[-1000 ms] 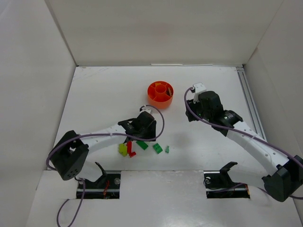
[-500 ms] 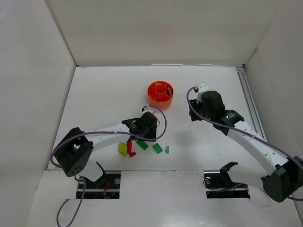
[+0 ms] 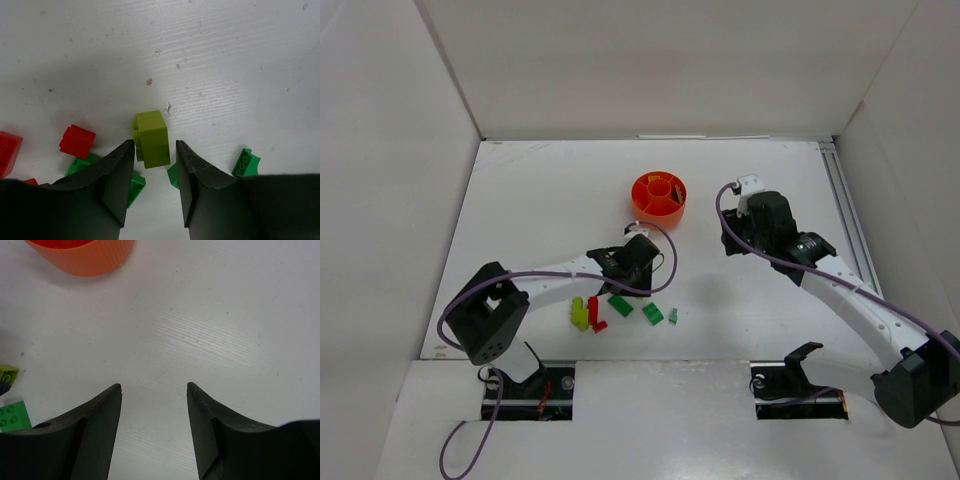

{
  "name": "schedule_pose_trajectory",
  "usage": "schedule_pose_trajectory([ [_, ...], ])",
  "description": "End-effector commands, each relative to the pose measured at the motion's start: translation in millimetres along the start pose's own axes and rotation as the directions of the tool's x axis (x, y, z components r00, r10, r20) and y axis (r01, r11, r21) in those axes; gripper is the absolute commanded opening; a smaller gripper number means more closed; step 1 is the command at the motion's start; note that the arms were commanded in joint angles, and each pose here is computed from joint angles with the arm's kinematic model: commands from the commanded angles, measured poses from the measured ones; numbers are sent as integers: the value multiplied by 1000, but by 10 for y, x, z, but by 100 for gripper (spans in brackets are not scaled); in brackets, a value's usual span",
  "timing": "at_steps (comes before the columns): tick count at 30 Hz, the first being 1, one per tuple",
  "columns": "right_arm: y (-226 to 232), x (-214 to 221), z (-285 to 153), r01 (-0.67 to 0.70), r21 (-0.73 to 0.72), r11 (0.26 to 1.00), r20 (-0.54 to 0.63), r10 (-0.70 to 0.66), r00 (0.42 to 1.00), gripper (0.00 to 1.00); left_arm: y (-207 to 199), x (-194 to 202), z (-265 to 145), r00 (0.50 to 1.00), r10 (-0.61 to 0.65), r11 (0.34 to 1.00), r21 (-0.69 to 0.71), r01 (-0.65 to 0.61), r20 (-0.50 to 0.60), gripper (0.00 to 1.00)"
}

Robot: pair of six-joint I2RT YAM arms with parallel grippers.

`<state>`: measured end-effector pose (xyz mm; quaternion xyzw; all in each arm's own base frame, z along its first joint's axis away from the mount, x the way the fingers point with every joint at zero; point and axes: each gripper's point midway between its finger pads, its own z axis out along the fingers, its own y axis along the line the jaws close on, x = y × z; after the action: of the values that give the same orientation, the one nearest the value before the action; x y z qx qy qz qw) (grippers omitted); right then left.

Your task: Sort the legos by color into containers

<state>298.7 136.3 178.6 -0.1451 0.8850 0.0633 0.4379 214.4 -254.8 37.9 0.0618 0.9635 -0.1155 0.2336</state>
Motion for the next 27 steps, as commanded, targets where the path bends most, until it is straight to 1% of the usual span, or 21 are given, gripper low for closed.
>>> schedule_pose_trajectory([
  [1,-47,-31,-43,-6,12,1000,20,5,1000,60,-50,-101,-63,1000,-2,1000,-4,2,24,35],
  [3,-77,-33,-40,-11,19,1000,20,11,1000,60,-50,-101,-63,1000,-2,1000,-4,2,24,33],
  [4,-77,-33,-40,-11,19,1000,20,11,1000,60,-50,-101,-63,1000,-2,1000,-4,2,24,28],
  [7,-77,-33,-40,-11,19,1000,20,11,1000,60,-40,-106,-56,1000,-11,1000,-19,12,21,21],
  [8,-107,-34,-38,-17,26,1000,20,16,1000,60,-40,-106,-56,1000,-11,1000,-19,12,21,17],
  [10,-112,-52,-60,-9,26,1000,29,8,1000,60,-127,-261,-164,997,-23,1000,11,22,68,13],
  [11,-112,-52,-61,-9,26,1000,29,8,1000,60,-103,-284,-195,997,-24,1000,2,24,80,13],
  [12,-112,-52,-61,-9,26,1000,29,8,1000,60,-141,-369,-251,994,-30,999,13,29,106,13],
  [13,-112,-52,-61,-9,26,1000,29,8,1000,60,-177,-529,-359,986,-44,999,22,41,162,13],
  [15,-146,-53,-59,-6,33,999,29,5,1000,60,-175,-660,-477,978,-52,999,13,50,204,13],
  [17,-182,-72,-79,-13,41,999,38,12,999,60,-57,-983,-615,956,-99,995,0,103,276,13],
  [19,-237,-74,-78,-10,59,998,38,7,999,60,21,-1192,-665,941,-123,992,1,129,314,13],
  [21,-266,-120,-92,-17,66,998,48,14,999,60,126,-1548,-811,910,-144,988,13,151,389,13],
  [23,-270,-120,-92,-8,66,998,48,4,999,60,167,-1712,-818,904,-144,989,18,150,402,13],
  [24,-304,-143,-89,-16,74,997,57,11,998,60,197,-1928,-902,885,-159,986,32,162,438,13],
  [25,-325,-190,-106,-9,85,996,67,3,998,60,211,-2104,-927,876,-153,988,41,151,458,14],
  [26,-356,-190,-106,-14,92,996,67,8,998,60,213,-2110,-873,880,-134,990,30,135,455,14],
  [27,-355,-217,-103,-16,91,996,78,9,997,60,212,-2255,-922,873,-138,990,48,131,467,14],
])
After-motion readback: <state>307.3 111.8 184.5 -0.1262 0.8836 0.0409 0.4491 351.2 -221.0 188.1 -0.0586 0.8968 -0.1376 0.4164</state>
